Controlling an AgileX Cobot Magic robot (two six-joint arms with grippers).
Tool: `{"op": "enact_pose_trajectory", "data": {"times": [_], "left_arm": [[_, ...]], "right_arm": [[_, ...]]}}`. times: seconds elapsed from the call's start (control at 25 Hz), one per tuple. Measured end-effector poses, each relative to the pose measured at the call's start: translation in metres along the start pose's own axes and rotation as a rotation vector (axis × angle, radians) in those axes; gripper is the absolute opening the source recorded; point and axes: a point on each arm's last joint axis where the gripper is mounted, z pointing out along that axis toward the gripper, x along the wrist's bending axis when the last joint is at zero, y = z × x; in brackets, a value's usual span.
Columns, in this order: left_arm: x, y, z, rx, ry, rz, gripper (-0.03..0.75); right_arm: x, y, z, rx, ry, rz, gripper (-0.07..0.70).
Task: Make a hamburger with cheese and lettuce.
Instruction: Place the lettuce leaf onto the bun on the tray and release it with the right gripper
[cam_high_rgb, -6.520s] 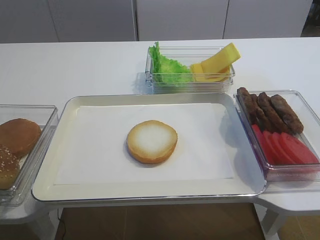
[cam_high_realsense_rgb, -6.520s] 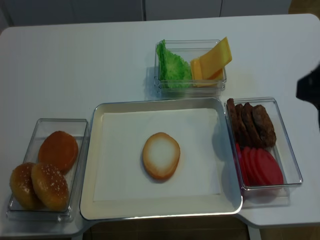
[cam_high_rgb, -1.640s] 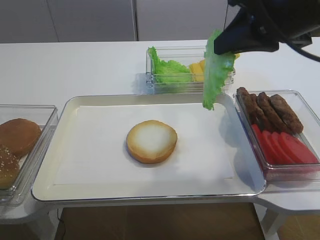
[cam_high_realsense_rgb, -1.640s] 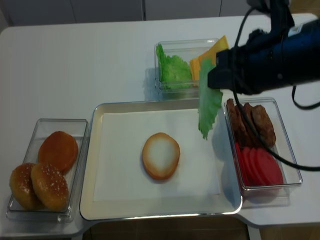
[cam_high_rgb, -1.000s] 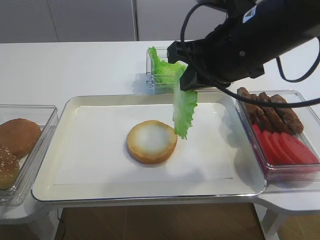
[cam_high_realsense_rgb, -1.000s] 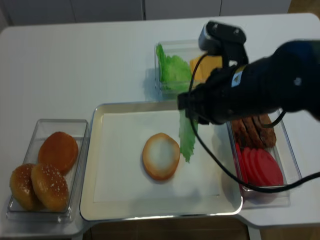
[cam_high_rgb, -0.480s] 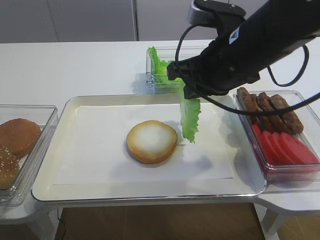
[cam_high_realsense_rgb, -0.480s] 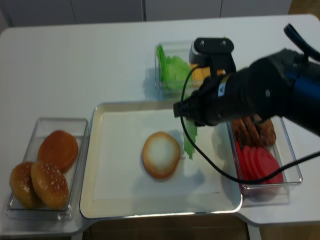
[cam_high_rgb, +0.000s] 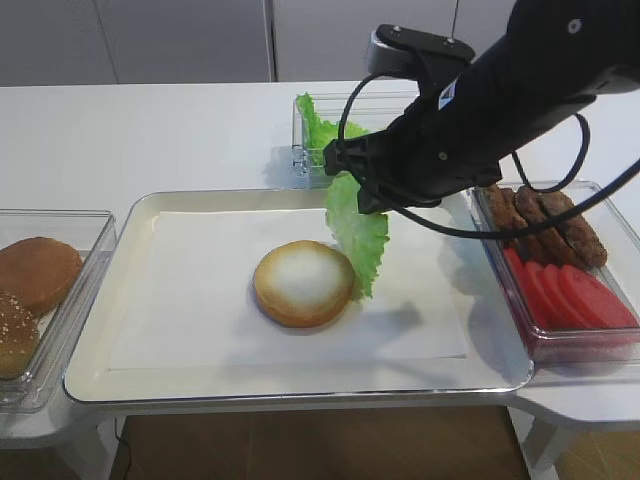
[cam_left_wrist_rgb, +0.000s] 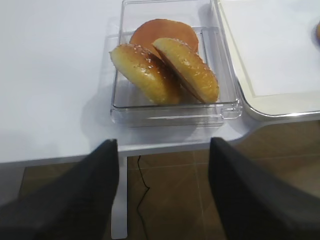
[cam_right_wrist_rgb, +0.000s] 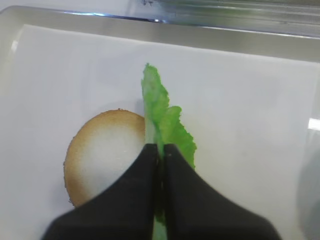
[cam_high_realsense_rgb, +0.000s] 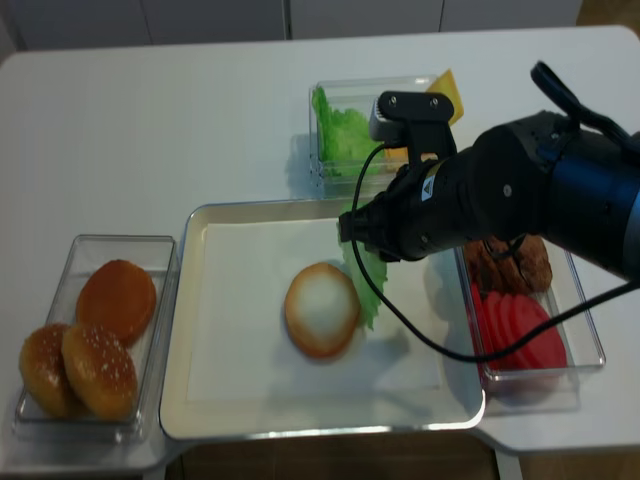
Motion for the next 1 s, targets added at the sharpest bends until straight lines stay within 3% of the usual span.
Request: {"op": "enact_pose_trajectory", "data": {"times": [0.4,1.0], "left_arm": [[0.000,0.000,0.000,0.000,0.000,0.000,0.422],[0.000,0.000,0.000,0.000,0.000,0.000,0.422]], "right_arm": [[0.007,0.000,0.001,0.012,0.078,0.142,0.031],[0.017,-0.005,0.026,0.080,0.234,0.200,0.031]]}}
